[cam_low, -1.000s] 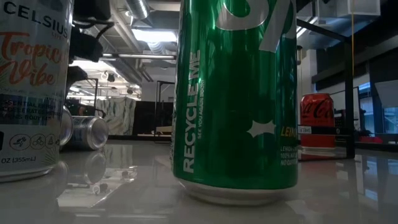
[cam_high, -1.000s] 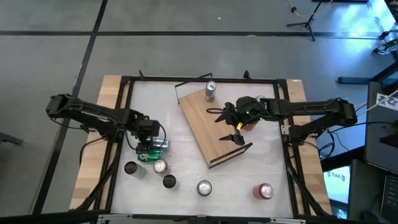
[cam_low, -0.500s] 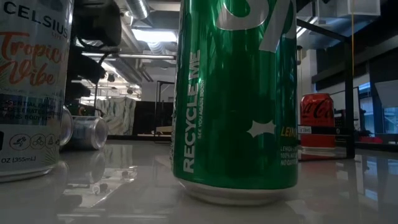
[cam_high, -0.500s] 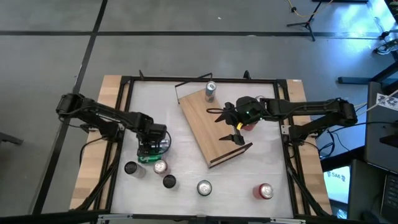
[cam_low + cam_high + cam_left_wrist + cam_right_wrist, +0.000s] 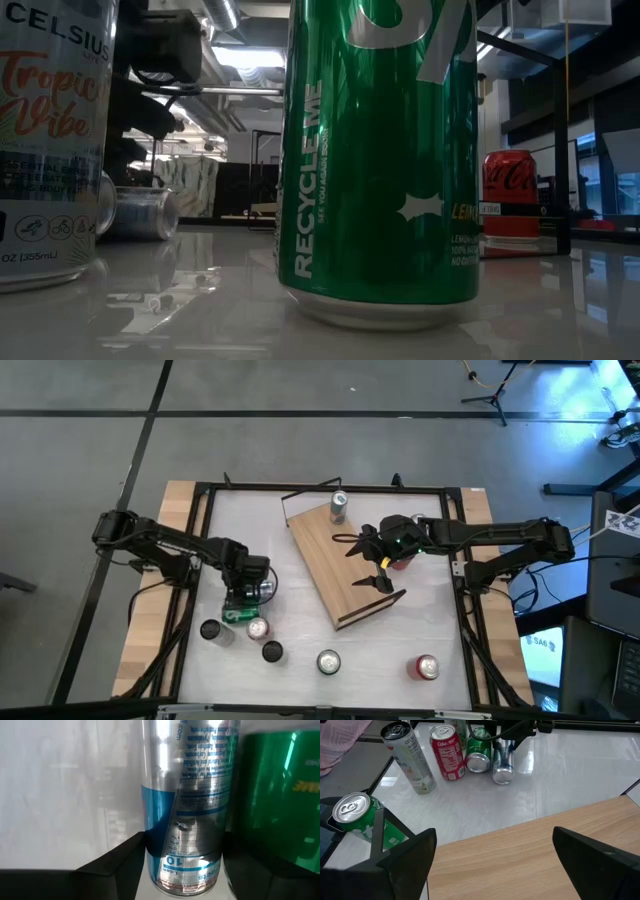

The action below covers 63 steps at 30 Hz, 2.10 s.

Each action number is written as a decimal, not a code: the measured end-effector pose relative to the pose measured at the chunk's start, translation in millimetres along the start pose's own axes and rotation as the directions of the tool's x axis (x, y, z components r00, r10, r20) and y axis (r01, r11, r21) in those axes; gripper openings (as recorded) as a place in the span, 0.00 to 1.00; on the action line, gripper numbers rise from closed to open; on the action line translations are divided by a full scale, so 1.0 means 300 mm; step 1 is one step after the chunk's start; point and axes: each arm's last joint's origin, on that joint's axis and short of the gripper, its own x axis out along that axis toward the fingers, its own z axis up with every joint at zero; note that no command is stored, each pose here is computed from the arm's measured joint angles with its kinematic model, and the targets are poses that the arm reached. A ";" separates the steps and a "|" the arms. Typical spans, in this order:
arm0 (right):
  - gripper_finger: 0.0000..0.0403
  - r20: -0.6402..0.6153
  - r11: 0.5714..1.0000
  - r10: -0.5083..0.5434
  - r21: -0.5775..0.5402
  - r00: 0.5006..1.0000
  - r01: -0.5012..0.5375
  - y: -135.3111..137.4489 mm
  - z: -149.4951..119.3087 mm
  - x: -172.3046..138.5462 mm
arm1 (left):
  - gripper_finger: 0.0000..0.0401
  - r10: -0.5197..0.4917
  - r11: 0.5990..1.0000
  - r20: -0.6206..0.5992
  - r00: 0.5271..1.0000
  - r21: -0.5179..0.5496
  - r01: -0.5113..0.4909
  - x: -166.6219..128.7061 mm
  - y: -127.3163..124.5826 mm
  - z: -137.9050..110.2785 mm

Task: Place canned beverage on shelf
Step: Put the blue soda can on the shelf aligned with the other blue soda can

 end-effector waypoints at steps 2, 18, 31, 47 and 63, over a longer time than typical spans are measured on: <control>0.97 0.000 1.000 0.000 0.000 1.000 0.000 0.000 0.000 0.000 | 0.58 0.001 0.999 0.001 1.000 -0.042 -0.001 0.000 0.006 0.001; 0.97 0.000 1.000 0.000 0.000 1.000 0.000 0.000 0.000 0.000 | 0.58 0.030 0.944 0.015 0.999 -0.329 -0.024 -0.006 0.079 0.011; 0.97 0.000 1.000 0.000 0.000 1.000 0.000 0.000 0.000 0.000 | 0.54 0.021 0.944 0.037 0.999 -0.331 -0.007 -0.007 0.087 0.018; 0.97 0.000 1.000 0.001 0.000 1.000 -0.001 0.001 0.000 0.000 | 0.64 0.067 0.948 0.074 0.995 -0.316 -0.041 0.032 0.094 0.060; 0.97 0.000 1.000 0.001 -0.001 1.000 -0.001 0.001 0.000 0.000 | 0.53 0.038 0.958 0.003 0.999 -0.286 -0.035 0.041 0.091 0.094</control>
